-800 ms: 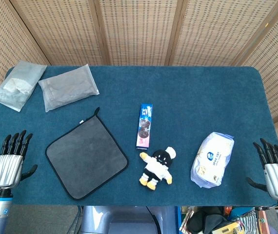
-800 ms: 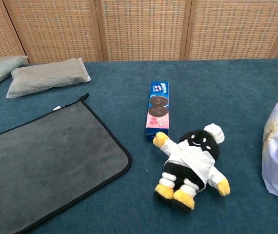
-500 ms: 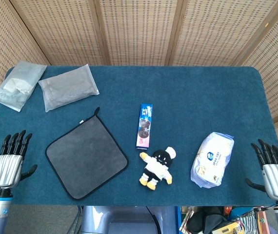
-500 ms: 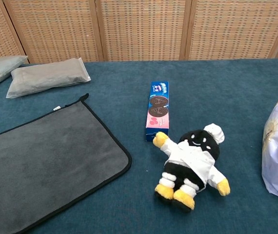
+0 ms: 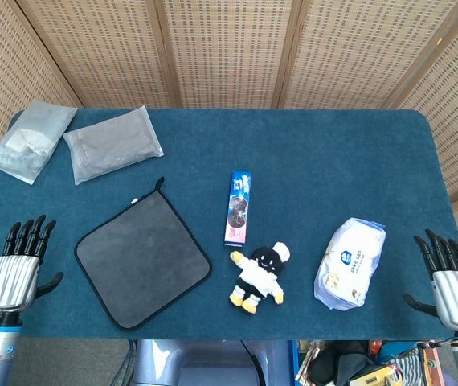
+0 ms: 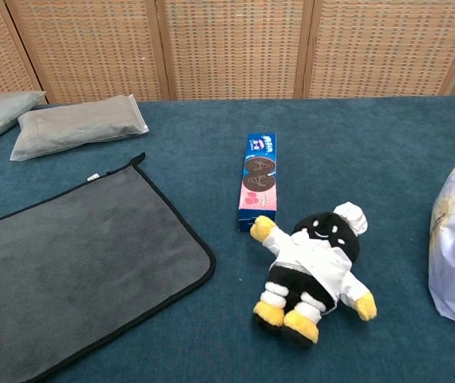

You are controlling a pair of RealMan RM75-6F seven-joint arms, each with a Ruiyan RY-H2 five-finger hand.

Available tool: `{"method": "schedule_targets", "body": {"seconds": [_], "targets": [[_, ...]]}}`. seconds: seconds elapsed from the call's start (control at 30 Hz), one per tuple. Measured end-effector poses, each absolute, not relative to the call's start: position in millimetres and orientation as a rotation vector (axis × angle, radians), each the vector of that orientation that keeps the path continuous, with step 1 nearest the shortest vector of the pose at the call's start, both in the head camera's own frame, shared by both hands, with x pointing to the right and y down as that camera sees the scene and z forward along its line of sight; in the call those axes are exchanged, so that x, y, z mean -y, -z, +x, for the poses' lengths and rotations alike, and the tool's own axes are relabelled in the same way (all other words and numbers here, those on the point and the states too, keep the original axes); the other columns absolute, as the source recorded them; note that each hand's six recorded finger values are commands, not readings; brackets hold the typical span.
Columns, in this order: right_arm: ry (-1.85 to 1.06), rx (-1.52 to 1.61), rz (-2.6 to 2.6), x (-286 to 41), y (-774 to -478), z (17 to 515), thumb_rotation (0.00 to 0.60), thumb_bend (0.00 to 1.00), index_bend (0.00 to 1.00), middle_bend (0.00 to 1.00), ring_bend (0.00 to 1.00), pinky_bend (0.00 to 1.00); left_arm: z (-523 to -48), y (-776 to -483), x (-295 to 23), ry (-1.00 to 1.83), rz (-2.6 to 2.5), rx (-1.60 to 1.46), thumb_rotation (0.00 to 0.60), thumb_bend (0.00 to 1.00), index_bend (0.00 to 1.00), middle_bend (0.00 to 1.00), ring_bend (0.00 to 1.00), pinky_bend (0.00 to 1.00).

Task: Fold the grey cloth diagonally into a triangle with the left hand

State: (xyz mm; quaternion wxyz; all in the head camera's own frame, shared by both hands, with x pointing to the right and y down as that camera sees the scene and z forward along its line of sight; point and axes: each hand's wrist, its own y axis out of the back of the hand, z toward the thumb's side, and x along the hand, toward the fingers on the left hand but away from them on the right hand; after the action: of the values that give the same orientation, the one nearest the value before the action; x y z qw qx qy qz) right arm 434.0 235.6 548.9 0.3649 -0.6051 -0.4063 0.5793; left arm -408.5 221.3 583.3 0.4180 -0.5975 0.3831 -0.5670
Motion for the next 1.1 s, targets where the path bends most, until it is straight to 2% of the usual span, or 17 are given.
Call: {"method": "schedule_targets", "body": {"seconds": [0.5,0.8,1.1], "targets": [[-1.487,1.06,-1.561,-235.6,-547.6,435.6,0.6,0.0,0.0,0.0,0.0,0.0,-380.9,-580.8,-233.1,1.316,-1.567,-0.931,0.6,0.22,0.01,0.0,0.0,0.0],[-1.481,1.069,-1.568,-235.8,-547.1,435.5,0.6,0.0,0.0,0.0,0.0,0.0,-361.4,-587.9,-262.6,1.264,-1.689,-0.807,0.6,0.23,0.2,0.0,0.0,0.0],[-1.472,1.085,-1.57,-235.0,-545.0,436.5,0.6,0.0,0.0,0.0,0.0,0.0,-358.9,-603.7,-295.6,1.271,-1.73,-0.705,0.6,0.23,0.25,0.0,0.0,0.0]]}}
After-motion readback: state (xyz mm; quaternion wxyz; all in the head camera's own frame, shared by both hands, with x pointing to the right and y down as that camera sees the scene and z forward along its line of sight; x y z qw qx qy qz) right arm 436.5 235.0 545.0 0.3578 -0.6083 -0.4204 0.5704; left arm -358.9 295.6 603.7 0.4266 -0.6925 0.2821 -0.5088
